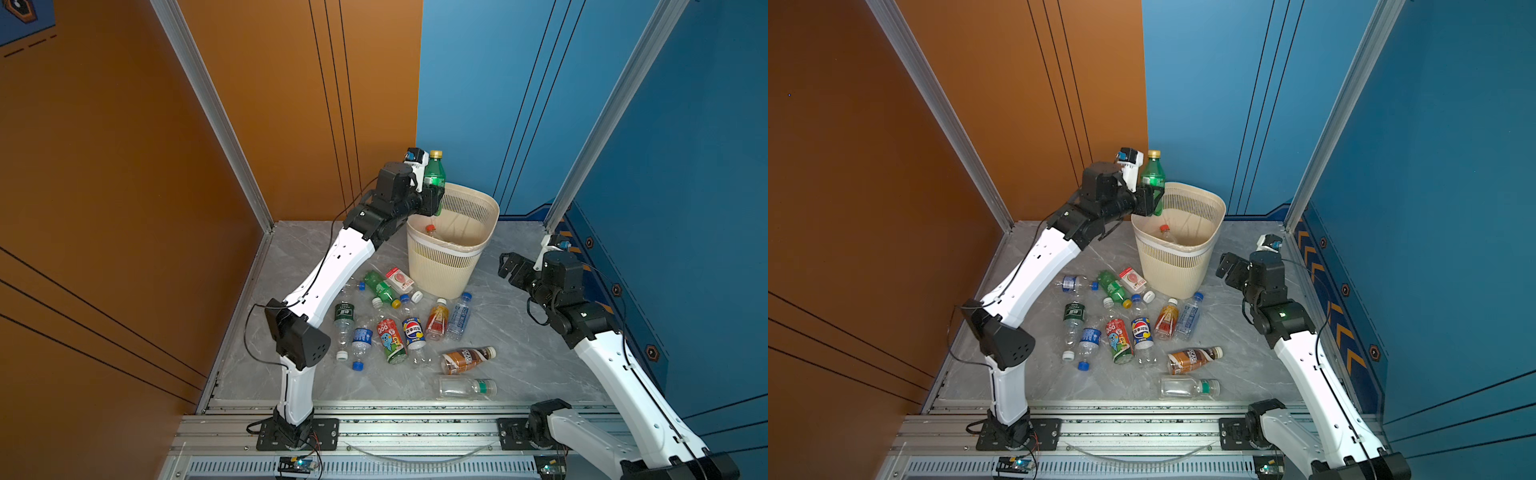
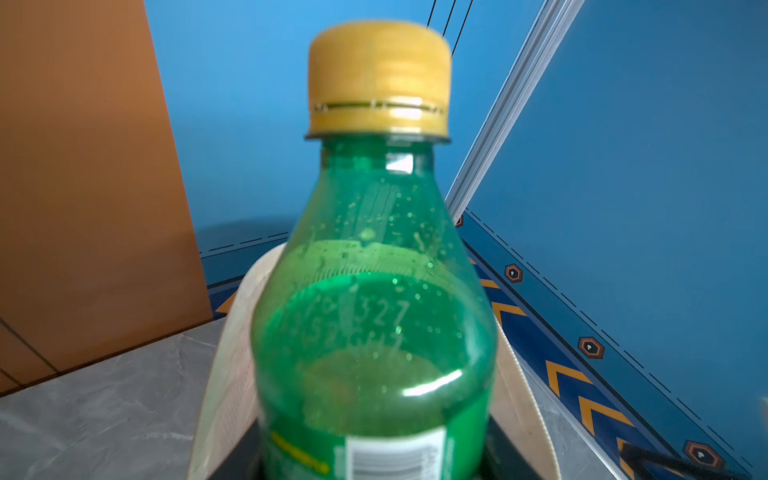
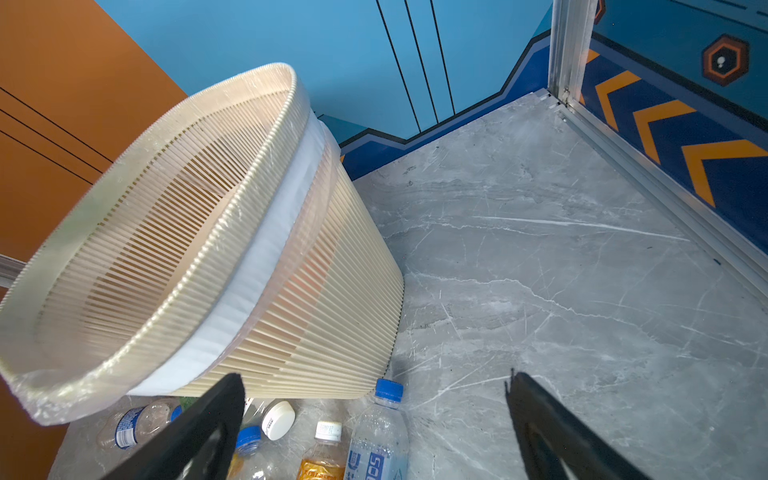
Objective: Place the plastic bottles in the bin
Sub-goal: 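Lift the green yellow-capped soda bottle with the left gripper over the bin, then open the left gripper to drop the green bottle into the bin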
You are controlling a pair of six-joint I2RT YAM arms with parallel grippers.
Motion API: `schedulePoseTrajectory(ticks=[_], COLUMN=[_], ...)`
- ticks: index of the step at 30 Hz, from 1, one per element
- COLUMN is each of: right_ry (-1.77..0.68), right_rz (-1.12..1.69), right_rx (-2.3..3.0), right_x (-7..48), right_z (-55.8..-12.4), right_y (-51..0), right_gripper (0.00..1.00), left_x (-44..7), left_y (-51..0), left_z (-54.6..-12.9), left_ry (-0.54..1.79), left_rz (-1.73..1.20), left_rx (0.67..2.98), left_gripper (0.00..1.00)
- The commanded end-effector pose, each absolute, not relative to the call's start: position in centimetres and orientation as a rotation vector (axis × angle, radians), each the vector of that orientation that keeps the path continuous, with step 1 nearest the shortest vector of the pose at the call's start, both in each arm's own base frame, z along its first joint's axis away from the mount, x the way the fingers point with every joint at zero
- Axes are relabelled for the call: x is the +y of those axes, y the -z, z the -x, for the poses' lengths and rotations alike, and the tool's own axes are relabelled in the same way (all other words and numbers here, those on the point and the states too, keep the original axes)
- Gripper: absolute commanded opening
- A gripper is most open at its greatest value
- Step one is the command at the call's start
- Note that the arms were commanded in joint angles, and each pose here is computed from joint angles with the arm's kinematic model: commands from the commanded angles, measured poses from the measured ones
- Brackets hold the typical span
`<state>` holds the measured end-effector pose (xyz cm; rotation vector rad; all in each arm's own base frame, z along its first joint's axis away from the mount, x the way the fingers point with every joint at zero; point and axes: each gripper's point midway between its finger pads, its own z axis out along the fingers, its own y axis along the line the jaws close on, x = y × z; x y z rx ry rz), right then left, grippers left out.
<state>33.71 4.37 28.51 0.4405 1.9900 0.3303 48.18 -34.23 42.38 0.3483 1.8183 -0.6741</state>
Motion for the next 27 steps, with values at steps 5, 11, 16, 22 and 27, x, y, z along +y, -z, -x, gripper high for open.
schedulePoseTrajectory(ticks=[5, 11, 16, 22, 27], right_ry=[-0.346, -0.346, -0.348, -0.352, -0.354], right_rz=[-0.459, -0.465, -0.469, -0.471, -0.476], right_rx=[2.004, 2.008, 2.006, 2.006, 2.003], right_x=[4.1, 3.8, 3.7, 3.7, 3.6], right_z=[-33.3, -33.5, -33.5, -33.6, -33.5], right_y=[-27.9, -27.6, -27.6, -27.7, -27.8], right_gripper=[0.99, 1.00, 0.99, 0.99, 0.99], left_x=[-35.3, -35.3, -34.7, -33.9, -33.1], left_y=[-40.3, -38.4, -37.6, -37.1, -39.3], left_z=[-50.2, -50.5, -50.5, -50.3, -49.4], left_ry=[0.686, 0.680, 0.654, 0.653, 0.648], left_rz=[-0.389, -0.386, -0.379, -0.358, -0.345], left_rx=[1.862, 1.909, 1.932, 1.960, 1.924], left_gripper=[0.53, 0.53, 0.53, 0.70, 1.00])
